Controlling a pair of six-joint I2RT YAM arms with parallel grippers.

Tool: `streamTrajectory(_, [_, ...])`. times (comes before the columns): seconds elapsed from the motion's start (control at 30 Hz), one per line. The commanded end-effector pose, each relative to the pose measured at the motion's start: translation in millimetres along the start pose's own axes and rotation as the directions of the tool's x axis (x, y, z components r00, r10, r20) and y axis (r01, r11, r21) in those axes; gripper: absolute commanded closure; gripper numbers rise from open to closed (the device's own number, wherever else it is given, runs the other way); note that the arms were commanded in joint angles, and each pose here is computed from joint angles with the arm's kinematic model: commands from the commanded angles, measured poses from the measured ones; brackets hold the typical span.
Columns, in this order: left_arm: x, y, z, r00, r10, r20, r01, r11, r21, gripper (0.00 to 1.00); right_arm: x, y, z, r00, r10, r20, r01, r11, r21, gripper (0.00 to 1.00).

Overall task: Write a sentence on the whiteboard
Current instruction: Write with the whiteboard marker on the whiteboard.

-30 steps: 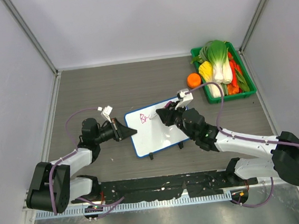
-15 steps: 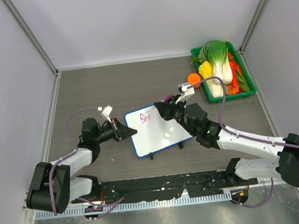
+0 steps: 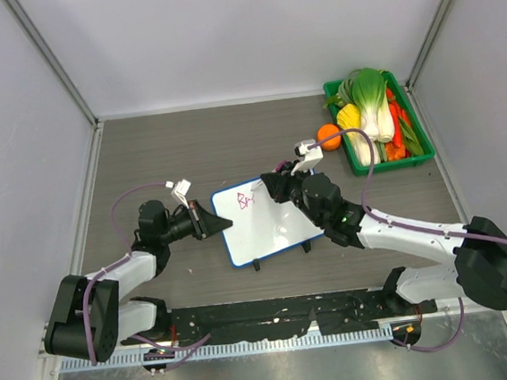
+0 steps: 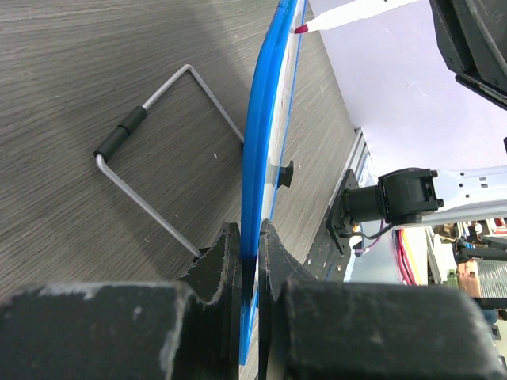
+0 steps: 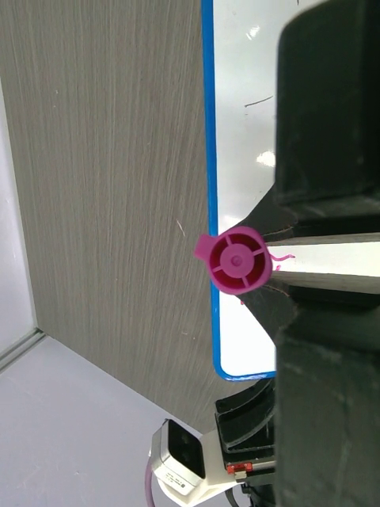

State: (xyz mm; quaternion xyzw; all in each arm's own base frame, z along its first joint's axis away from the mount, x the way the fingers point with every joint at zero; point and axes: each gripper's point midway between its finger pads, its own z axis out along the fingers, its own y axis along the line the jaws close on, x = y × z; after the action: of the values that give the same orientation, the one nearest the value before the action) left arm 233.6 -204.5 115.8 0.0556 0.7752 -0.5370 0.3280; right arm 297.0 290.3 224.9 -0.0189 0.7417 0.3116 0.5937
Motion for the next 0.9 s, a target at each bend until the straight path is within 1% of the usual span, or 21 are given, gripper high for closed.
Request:
streamTrajectory(0.0, [1, 25, -1, 0.999, 0.029, 0.017, -0.027, 0.994, -0.111, 1.00, -8, -2, 5, 0.999, 0.013, 0.041, -0.013, 1.000, 0.014, 0.99])
streamTrajectory(0.13, [0, 24, 0, 0.999, 0.032, 0.017, -0.029, 0.994, -0.108, 1.00, 6, -9, 4, 1.000, 0.004, 0.009, -0.004, 1.000, 0.026, 0.99])
streamTrajectory(0.23, [0, 24, 0, 0.999, 0.031, 0.017, -0.029, 0.994, -0.108, 1.00, 8, -11, 3, 1.000, 0.003, 0.003, -0.003, 0.999, 0.033, 0.99])
streamTrajectory(0.37, [0, 25, -1, 0.999, 0.032, 0.017, -0.030, 0.993, -0.110, 1.00, -5, -4, -1, 0.999, 0.028, 0.033, -0.028, 1.000, 0.013, 0.99])
streamTrajectory(0.47, [0, 25, -1, 0.999, 0.032, 0.018, -0.029, 0.993, -0.111, 1.00, -19, 3, -5, 0.996, 0.065, 0.058, -0.063, 0.998, -0.032, 0.99])
streamTrajectory(0.63, [0, 25, 0, 0.999, 0.029, 0.017, -0.027, 0.993, -0.112, 1.00, -33, 1, -11, 0.992, 0.094, 0.088, -0.091, 0.995, -0.042, 0.99])
streamTrajectory(0.87, [1, 26, 0, 0.999, 0.028, 0.016, -0.026, 0.993, -0.113, 1.00, -18, -15, -11, 0.996, 0.073, 0.052, -0.072, 0.997, -0.008, 0.99])
